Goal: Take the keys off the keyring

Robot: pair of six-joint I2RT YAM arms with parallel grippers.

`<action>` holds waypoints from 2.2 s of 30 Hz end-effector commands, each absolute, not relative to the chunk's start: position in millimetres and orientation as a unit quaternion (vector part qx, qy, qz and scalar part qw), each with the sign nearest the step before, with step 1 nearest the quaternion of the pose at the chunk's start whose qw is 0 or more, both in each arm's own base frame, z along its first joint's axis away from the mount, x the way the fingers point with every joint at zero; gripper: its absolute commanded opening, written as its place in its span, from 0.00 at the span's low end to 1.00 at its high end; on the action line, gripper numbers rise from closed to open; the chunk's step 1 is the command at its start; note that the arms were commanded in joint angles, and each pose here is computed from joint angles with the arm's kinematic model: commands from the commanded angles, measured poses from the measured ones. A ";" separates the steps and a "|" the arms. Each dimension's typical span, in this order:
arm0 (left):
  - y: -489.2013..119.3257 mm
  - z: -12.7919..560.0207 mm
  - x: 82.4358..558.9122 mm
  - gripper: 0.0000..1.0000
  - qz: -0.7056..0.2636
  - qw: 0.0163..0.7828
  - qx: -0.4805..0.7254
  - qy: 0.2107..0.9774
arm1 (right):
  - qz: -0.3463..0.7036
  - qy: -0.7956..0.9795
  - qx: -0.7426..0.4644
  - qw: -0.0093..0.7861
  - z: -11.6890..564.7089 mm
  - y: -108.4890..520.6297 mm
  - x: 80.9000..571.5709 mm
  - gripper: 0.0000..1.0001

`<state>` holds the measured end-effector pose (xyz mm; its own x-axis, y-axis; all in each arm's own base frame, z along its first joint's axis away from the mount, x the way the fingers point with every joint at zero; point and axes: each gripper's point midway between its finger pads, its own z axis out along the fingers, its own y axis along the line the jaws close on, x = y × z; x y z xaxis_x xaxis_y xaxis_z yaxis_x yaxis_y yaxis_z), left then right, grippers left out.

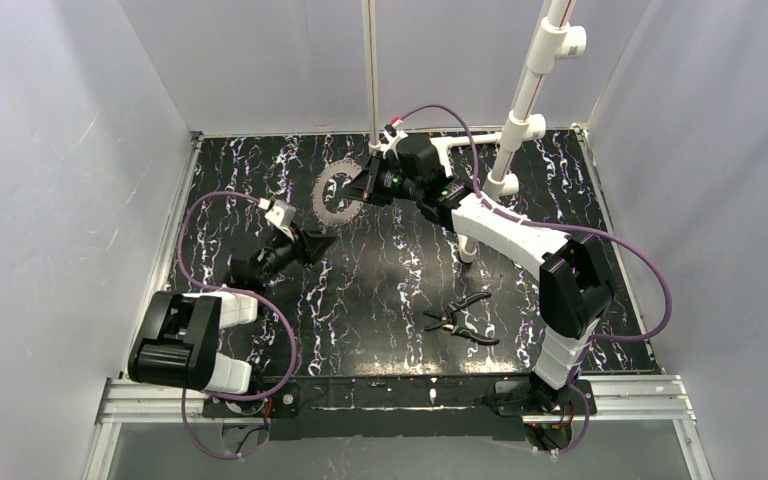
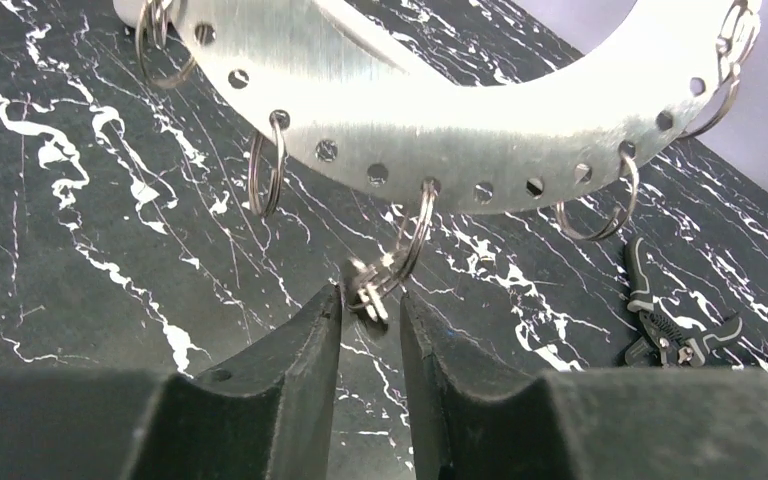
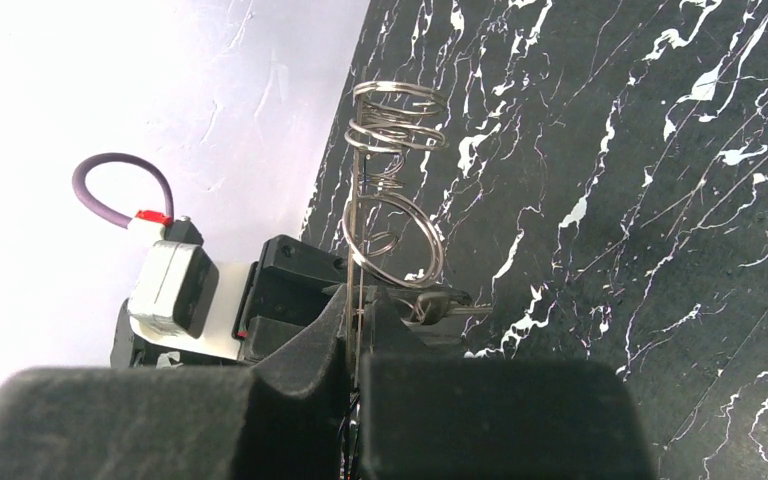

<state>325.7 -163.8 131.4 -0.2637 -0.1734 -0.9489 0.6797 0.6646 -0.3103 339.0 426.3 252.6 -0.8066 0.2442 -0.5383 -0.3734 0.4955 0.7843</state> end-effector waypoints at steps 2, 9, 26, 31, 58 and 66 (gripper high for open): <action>-164.5 156.4 329.7 0.19 -0.361 0.619 0.196 0.669 | 0.533 0.777 -0.039 0.332 296.3 429.7 342.3 0.01; -165.7 162.7 318.4 0.00 -0.358 0.619 0.220 0.664 | 0.529 0.778 -0.021 0.339 294.7 417.7 354.0 0.01; -133.4 160.5 287.1 0.00 -0.337 0.412 0.242 0.811 | 0.553 0.776 -0.028 0.304 235.7 414.2 336.4 0.10; -123.7 172.5 265.0 0.00 -0.304 0.386 0.283 0.824 | 0.567 0.772 -0.032 0.286 222.9 418.9 322.7 0.27; -99.7 195.5 238.3 0.00 -0.207 0.372 0.452 0.784 | 0.532 0.764 -0.202 0.303 196.4 399.0 277.0 0.98; -96.7 219.1 232.6 0.00 -0.143 0.426 0.551 0.703 | 0.476 0.713 -0.335 0.389 232.5 394.8 286.2 0.98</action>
